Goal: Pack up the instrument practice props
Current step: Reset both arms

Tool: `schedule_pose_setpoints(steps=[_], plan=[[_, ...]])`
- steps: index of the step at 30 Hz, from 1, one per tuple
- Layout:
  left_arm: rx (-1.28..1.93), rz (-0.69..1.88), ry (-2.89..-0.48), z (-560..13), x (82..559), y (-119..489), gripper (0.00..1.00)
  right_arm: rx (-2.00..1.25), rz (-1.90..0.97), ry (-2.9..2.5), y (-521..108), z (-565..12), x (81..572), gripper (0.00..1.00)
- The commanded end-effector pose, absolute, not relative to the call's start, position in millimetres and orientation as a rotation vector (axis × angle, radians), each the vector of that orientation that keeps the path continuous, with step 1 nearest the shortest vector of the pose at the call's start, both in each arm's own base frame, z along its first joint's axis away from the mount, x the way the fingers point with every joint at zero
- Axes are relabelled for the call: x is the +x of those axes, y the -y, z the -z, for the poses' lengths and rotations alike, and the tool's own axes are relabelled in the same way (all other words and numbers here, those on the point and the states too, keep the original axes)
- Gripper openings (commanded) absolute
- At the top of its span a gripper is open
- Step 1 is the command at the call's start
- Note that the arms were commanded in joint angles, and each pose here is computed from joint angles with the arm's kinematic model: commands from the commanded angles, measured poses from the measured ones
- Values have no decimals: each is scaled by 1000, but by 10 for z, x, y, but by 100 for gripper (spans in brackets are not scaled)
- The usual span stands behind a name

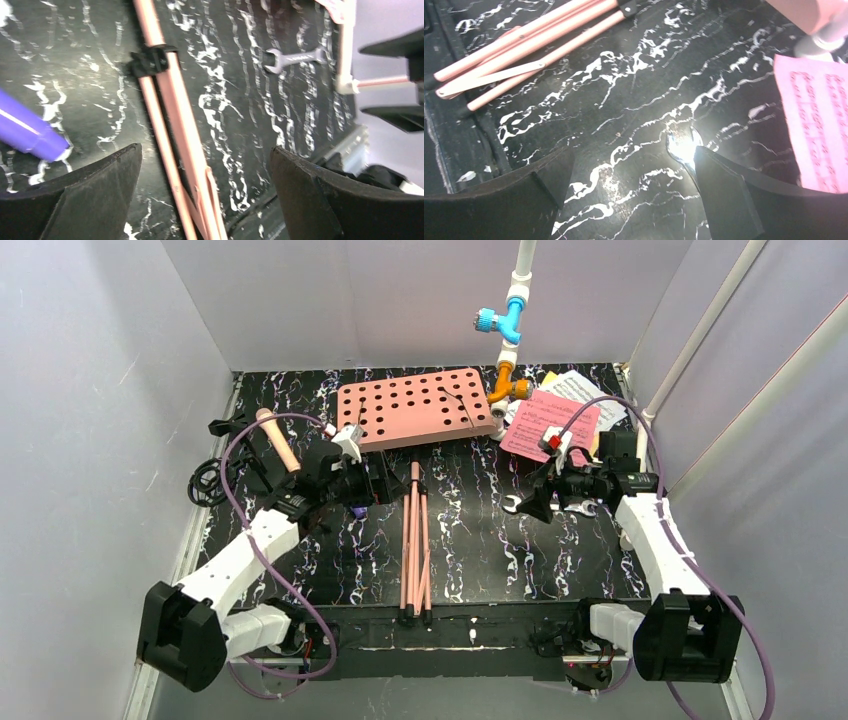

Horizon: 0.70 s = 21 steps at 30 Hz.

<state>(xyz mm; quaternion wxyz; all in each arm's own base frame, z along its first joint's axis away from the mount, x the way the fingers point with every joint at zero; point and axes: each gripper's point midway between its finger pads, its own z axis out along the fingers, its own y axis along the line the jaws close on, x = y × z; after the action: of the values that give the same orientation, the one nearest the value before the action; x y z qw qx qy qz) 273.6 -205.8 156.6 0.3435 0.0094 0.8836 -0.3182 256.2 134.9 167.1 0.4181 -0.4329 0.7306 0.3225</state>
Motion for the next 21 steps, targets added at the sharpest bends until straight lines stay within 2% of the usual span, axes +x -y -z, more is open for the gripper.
schedule_pose_setpoints(steps=[1, 9, 14, 21], plan=[[147, 1114, -2195, -1916, 2437, 2304, 98, -957, -677, -1924, -1182, -1787, 2694, 98], [170, 1330, -1988, -2623, 2229, 2392, 98, -645, -635, -1993, -922, -2491, 2847, 98], [250, 1435, -1952, -3031, 2075, 2466, 98, -672, -609, -1921, -950, -2974, 2710, 98], [327, 1418, -1876, -3584, 1920, 2399, 98, -550, -523, -1887, -844, -3446, 2608, 98]])
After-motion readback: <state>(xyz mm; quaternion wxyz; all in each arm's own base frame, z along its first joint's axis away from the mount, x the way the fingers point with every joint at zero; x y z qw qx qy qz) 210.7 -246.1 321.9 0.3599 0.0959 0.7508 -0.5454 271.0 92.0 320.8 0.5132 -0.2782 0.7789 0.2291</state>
